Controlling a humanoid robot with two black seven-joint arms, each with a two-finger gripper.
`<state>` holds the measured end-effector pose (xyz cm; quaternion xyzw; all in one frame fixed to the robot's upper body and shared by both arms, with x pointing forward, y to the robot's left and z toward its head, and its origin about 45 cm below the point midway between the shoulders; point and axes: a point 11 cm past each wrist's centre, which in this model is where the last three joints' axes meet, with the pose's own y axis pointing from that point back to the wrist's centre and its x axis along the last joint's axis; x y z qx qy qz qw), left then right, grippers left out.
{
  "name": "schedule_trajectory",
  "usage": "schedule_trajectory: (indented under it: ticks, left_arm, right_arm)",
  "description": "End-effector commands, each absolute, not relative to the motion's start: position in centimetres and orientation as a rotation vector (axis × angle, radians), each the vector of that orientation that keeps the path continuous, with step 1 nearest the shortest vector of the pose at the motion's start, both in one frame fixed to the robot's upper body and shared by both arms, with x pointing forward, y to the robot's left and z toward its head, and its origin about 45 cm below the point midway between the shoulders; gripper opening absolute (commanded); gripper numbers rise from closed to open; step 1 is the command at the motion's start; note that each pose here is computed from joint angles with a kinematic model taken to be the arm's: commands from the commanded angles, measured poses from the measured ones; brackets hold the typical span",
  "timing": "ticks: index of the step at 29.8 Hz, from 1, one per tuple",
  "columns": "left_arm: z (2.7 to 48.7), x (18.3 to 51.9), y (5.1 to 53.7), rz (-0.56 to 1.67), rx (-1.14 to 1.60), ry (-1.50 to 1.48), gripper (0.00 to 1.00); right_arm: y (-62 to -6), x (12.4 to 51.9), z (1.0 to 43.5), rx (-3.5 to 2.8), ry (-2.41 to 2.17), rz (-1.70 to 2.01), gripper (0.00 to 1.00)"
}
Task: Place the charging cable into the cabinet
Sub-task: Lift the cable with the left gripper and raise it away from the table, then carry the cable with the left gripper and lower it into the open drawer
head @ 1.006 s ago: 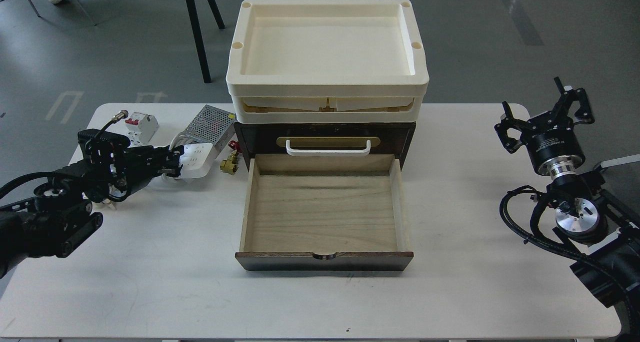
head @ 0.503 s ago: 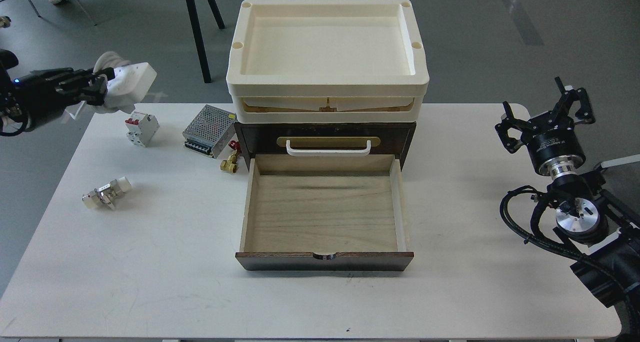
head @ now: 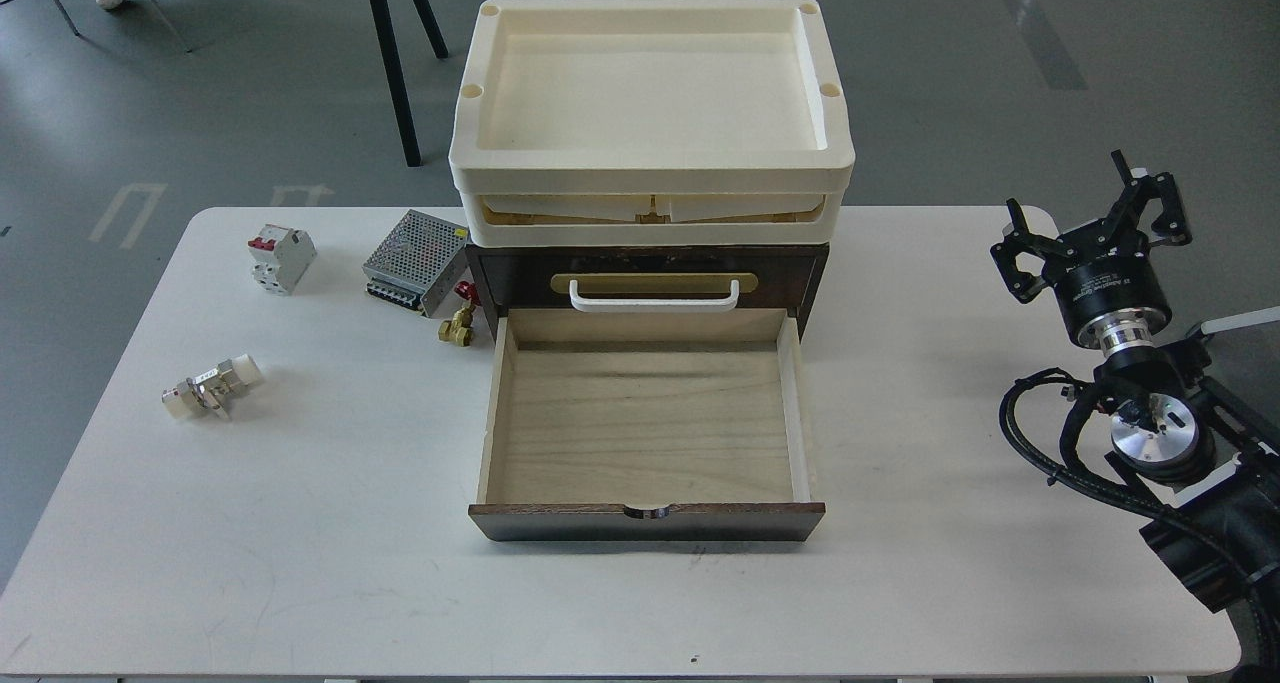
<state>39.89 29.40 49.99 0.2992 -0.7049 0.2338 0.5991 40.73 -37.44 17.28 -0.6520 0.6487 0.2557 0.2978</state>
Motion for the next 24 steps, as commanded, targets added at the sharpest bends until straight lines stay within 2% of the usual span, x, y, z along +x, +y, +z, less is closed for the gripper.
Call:
schedule_trajectory:
  ticks: [1,7,12,19,22,24]
  left_arm:
    - [49.9,37.1,24.3,0.402,0.557,-1.678,0.01]
    - [46.3,31.9,18.6,0.145,0.404,-1.615,0.01]
    - [40.0,31.6,20.0,0.131,0.442,-1.427,0.01]
    - [29.7,28.3,19.2,0.055,0.416,-1.117,0.01]
    - [26.2,26.7,18.6,-0.008,0.428,-1.109,0.01]
    - [24.7,26.9,18.7,-0.023,0.452,-1.127,0.01]
  right_arm:
    - [-37.5,40.7,17.2,-1.732,1.725,0.680,1.00]
    - [-37.5,40.7,17.2,-1.732,1.726,0.679,1.00]
    - [-37.5,40.7,17.3,-1.733,1.725,0.678,1.00]
    - [-37.4,40.7,17.3,-1.732,1.724,0.679,1.00]
    - [-37.4,40.7,17.3,-1.733,1.723,0.680,1.00]
    - [-37.4,40.7,17.3,-1.731,1.723,0.681,1.00]
